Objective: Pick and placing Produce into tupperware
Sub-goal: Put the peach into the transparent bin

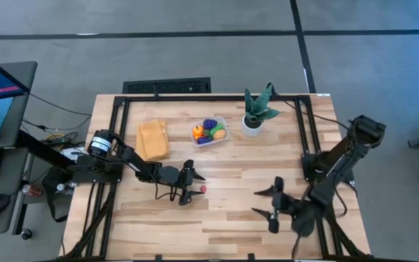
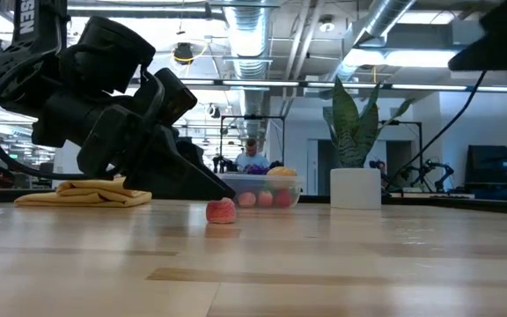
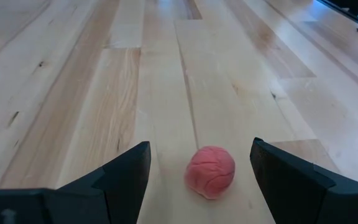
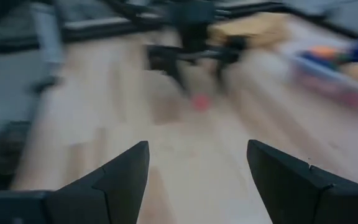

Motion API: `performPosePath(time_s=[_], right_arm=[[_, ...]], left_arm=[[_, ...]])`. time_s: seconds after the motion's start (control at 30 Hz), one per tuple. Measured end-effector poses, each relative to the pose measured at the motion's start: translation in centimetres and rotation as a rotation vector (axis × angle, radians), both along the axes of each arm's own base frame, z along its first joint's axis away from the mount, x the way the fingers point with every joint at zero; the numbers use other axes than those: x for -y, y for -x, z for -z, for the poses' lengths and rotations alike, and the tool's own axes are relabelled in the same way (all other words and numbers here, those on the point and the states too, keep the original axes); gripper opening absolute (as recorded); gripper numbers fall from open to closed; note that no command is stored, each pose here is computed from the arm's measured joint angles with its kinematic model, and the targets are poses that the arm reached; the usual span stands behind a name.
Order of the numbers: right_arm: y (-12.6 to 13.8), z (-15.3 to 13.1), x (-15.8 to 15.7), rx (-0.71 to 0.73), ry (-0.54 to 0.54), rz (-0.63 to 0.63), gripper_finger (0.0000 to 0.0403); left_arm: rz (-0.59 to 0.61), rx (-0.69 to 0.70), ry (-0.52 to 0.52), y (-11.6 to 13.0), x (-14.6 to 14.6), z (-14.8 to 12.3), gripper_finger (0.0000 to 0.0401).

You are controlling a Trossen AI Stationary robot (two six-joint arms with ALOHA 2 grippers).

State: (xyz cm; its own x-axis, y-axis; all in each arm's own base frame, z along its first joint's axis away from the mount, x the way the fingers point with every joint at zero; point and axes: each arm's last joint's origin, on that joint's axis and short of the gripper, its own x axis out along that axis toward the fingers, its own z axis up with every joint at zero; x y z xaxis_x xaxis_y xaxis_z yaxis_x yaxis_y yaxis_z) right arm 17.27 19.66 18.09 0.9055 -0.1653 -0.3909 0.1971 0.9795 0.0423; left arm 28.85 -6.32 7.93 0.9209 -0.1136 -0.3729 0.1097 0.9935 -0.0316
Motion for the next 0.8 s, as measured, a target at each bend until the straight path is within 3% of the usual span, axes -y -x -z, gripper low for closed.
performPosePath(time_s=[0.17, 0.23, 0.8], right_arm=[[-0.8, 0.3, 1.7, 0.157, -0.090, -0.332, 0.0265], [-1.0, 0.6, 2.7, 0.199, -0.107, -0.402, 0.0265], [-5.4, 2.9, 7.6, 0.196, -0.185, -0.590, 0.0265]], left_arm=[[0.000, 0.000, 0.000, 0.0, 0.0, 0.0, 0.0265], [0.000, 0.000, 0.000, 0.0, 0.0, 0.0, 0.0265], [0.005, -0.022, -0.034, 0.3, 0.8, 0.2, 0.0265]])
